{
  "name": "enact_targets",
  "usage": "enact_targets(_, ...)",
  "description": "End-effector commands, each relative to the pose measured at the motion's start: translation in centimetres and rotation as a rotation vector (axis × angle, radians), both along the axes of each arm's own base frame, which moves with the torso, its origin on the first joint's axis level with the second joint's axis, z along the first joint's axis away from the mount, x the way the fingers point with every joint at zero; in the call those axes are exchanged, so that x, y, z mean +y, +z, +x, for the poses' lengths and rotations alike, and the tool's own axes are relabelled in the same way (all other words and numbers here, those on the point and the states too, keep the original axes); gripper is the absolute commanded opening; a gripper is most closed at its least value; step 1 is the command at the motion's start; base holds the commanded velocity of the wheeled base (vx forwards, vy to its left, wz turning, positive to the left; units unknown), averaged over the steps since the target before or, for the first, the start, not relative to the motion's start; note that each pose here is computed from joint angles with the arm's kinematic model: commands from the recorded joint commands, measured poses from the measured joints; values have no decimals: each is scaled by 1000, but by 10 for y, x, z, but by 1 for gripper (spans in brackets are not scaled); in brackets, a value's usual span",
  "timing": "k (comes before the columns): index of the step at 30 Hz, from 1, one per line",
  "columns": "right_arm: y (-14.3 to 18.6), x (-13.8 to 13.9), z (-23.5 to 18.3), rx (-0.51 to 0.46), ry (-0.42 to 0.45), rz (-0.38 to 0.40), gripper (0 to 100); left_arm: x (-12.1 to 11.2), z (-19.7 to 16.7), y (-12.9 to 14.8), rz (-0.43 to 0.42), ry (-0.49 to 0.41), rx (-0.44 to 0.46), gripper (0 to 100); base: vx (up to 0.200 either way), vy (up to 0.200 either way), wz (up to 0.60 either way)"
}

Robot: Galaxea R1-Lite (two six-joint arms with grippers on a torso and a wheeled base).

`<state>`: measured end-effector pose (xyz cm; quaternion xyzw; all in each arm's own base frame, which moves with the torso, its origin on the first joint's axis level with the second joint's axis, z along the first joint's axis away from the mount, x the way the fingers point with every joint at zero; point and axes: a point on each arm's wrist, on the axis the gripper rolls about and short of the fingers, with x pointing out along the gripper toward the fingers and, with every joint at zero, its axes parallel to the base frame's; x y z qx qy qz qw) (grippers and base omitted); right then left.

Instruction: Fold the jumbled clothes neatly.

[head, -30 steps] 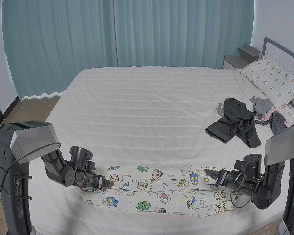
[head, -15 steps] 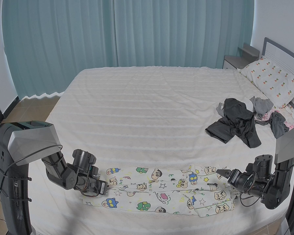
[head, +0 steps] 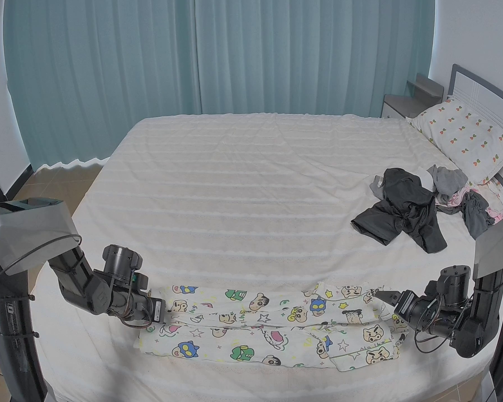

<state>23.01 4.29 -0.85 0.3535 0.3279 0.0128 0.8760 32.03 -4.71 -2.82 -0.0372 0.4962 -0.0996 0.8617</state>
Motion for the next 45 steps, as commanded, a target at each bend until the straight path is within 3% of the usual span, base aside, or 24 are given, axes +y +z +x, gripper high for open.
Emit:
enact_targets(1, 1, 0, 0, -12, 3, 3, 100, 17, 0, 7, -27, 39, -11, 0, 0, 0, 0)
enact_targets(14, -1, 1, 0, -4, 4, 1, 100, 53, -1, 10, -67, 123, -18, 0, 0, 0, 0)
enact_targets(23, -2, 1, 0, 1, 6, 1, 100, 52, -2, 2, -57, 105, -11, 0, 0, 0, 0)
enact_targets(24, -2, 1, 0, 1, 6, 1, 100, 52, -3, 1, -51, 94, -7, 100, 0, 0, 0)
enact_targets(34, -3, 2, 0, 6, 10, -2, 100, 49, -12, -10, 3, 15, 33, 100, 0, 0, 0)
enact_targets(41, -3, 2, 0, 6, 10, -2, 100, 30, -29, -15, 89, -70, 73, 100, 0, 0, 0)
enact_targets(45, -3, 2, 0, 6, 10, -2, 100, 26, -27, -16, 115, -64, 71, 100, 0, 0, 0)
